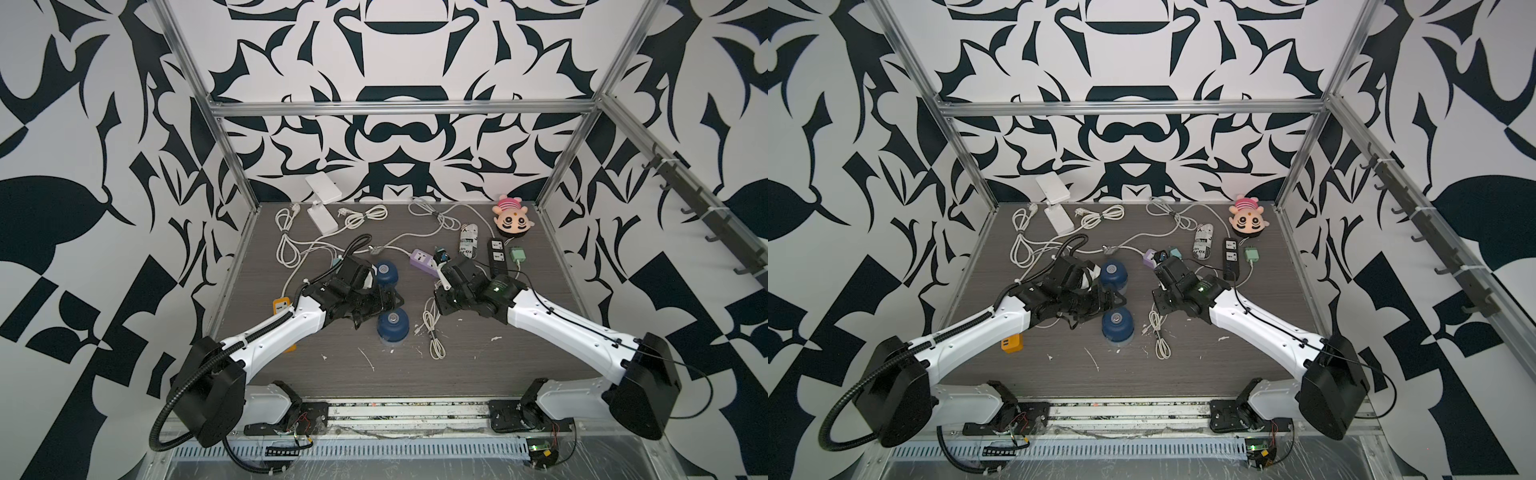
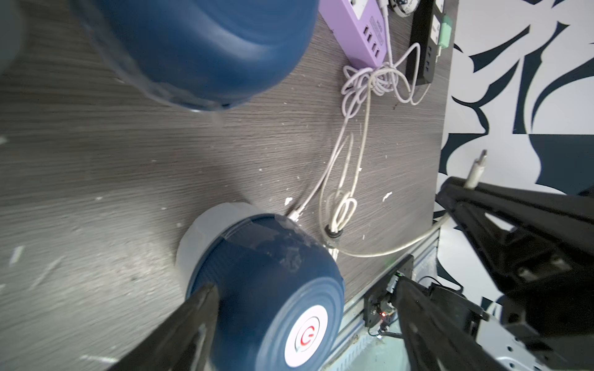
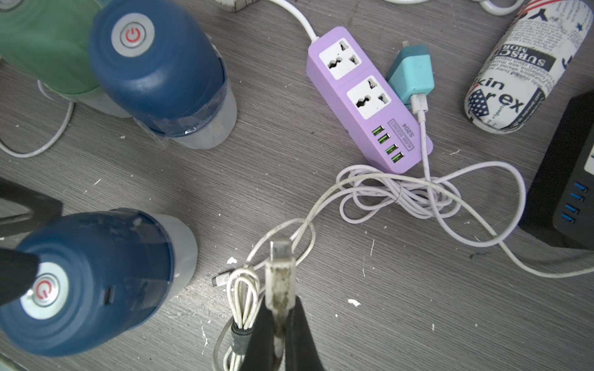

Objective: Charge the cordless meat grinders
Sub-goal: Move the cordless meat grinder to the center of the board.

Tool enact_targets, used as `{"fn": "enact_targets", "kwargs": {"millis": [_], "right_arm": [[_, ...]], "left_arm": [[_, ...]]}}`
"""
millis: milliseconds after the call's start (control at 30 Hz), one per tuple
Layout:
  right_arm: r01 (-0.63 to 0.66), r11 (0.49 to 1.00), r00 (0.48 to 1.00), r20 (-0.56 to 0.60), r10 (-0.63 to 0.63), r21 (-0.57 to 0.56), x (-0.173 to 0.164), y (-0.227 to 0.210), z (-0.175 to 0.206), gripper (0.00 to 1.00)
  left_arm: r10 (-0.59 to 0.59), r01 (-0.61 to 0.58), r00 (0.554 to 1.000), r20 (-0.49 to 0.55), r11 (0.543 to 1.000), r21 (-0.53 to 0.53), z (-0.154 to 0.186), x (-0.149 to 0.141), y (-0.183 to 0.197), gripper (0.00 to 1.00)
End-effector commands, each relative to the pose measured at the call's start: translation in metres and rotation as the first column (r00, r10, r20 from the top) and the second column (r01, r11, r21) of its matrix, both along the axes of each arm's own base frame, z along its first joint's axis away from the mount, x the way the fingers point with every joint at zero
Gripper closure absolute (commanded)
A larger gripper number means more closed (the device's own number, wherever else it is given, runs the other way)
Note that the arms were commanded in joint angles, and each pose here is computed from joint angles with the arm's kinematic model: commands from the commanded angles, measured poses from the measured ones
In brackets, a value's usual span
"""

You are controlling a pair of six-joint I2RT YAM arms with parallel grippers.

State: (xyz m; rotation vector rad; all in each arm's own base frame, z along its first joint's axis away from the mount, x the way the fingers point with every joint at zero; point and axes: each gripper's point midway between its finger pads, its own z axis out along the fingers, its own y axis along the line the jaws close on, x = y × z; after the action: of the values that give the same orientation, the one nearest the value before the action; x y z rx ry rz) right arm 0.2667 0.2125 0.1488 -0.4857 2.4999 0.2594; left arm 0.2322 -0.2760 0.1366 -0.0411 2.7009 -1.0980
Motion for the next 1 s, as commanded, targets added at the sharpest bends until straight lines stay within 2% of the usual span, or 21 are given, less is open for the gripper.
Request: {"fn": "enact_targets", "kwargs": {"millis": [0,167,367,500,600,700,767,800,833,900,967], "right_arm": [[0.012,0.999,0.999,0.033,-0.013,0.036,-0.002,-0.003,0.009,1.00],[0.013,0.999,0.999,0.030,-0.014,0.034,-0.009,-0.009,0.004,1.00],[0.023,0.999,0.999,0.048,-0.024,0.031,-0.016,-0.020,0.005,1.00],[0.024,0.999,0.998,0.051,-0.026,0.040,-0.020,-0.023,0.003,1.00],[0.021,0.999,0.999,0.040,-0.023,0.045,-0.023,-0.023,0.000,1.00],[0.017,0.999,0.999,0.031,-0.019,0.051,-0.026,-0.023,-0.002,1.00],[0.016,0.998,0.999,0.030,-0.018,0.057,-0.027,-0.023,-0.003,1.00],[0.018,0.998,0.999,0.030,-0.020,0.059,-0.028,-0.024,-0.003,1.00],[0.017,0.998,0.999,0.030,-0.019,0.061,-0.028,-0.023,-0.003,1.00],[0.017,0.998,0.999,0.029,-0.019,0.068,-0.028,-0.023,-0.003,1.00],[0.009,0.997,1.000,0.023,-0.011,0.076,-0.029,-0.020,-0.004,1.00]], "left_arm": [[-0.041,0.041,0.999,0.004,0.993,-0.108,0.018,0.001,-0.024,0.10],[-0.083,0.081,0.997,0.000,0.978,-0.192,0.027,0.005,-0.048,0.09],[-0.163,0.155,0.987,-0.004,0.948,-0.279,0.035,-0.005,-0.082,0.08],[-0.174,0.166,0.985,0.002,0.935,-0.312,0.039,-0.006,-0.091,0.07],[-0.138,0.147,0.989,0.053,0.955,-0.259,0.044,0.000,-0.082,0.07],[-0.105,0.131,0.979,0.176,0.981,-0.144,0.057,0.007,-0.060,0.07],[-0.085,0.115,0.958,0.274,0.989,-0.097,0.068,0.008,-0.044,0.06],[-0.066,0.099,0.940,0.335,0.992,-0.082,0.077,0.008,-0.033,0.01],[-0.043,0.073,0.921,0.388,0.995,-0.063,0.082,0.010,-0.021,0.01],[-0.008,0.023,0.896,0.443,0.999,-0.030,0.082,0.012,-0.004,0.01],[0.007,-0.016,0.890,0.456,1.000,0.016,0.077,0.014,0.010,0.01]]}}
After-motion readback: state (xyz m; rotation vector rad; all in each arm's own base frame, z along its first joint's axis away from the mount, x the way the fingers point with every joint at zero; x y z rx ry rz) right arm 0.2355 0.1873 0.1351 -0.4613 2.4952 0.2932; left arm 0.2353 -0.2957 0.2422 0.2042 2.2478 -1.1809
